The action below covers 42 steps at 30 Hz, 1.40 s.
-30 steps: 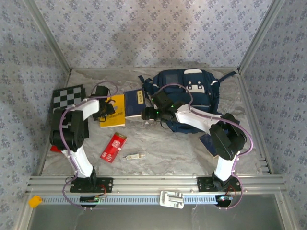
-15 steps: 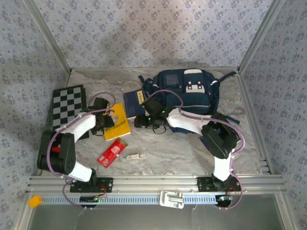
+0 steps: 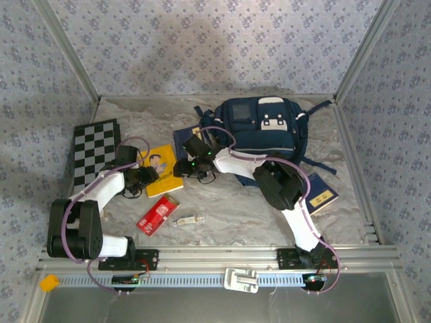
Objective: Pack the student bag
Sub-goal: Pick up the book from the middle-left of the table.
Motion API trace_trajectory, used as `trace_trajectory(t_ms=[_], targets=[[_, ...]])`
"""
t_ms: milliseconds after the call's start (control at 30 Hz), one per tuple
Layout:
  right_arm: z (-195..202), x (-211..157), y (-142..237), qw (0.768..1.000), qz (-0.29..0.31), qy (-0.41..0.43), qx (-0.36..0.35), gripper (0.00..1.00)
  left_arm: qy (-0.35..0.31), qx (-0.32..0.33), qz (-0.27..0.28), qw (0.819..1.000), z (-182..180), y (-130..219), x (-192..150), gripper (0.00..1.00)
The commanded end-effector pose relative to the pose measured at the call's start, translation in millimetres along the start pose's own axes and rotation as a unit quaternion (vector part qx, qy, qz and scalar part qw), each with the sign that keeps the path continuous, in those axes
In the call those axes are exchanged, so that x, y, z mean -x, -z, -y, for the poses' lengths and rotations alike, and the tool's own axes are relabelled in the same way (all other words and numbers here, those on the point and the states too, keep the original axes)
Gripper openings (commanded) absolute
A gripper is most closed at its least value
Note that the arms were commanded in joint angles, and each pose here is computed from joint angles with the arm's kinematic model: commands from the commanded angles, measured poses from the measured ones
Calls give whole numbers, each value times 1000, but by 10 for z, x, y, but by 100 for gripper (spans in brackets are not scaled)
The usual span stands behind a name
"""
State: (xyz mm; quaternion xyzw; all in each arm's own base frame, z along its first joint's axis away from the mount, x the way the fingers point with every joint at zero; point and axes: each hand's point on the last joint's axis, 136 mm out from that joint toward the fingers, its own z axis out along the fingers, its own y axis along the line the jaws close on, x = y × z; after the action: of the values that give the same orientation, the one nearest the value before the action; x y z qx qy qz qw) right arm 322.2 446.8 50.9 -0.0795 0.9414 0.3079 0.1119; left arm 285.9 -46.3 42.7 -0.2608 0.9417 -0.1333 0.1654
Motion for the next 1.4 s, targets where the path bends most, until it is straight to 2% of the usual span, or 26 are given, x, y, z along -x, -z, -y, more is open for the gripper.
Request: trace_trajectory(t_ms=[0, 400, 867, 1033, 1367], targets=[[-24, -48, -98, 1000, -21, 0, -6, 59, 0, -22, -4, 1000, 73, -1, 3, 65], [-228, -79, -272, 999, -39, 14, 9, 61, 5, -17, -16, 1000, -3, -131, -74, 59], [-596, 53, 84, 998, -25, 42, 45, 62, 1, -2, -18, 1000, -72, -183, -94, 54], [-712, 49, 166, 996, -28, 46, 68, 58, 0, -4, -18, 1000, -65, -174, -95, 53], [-801, 29, 240, 994, -31, 55, 86, 45, -1, -2, -15, 1000, -76, -161, -97, 53]])
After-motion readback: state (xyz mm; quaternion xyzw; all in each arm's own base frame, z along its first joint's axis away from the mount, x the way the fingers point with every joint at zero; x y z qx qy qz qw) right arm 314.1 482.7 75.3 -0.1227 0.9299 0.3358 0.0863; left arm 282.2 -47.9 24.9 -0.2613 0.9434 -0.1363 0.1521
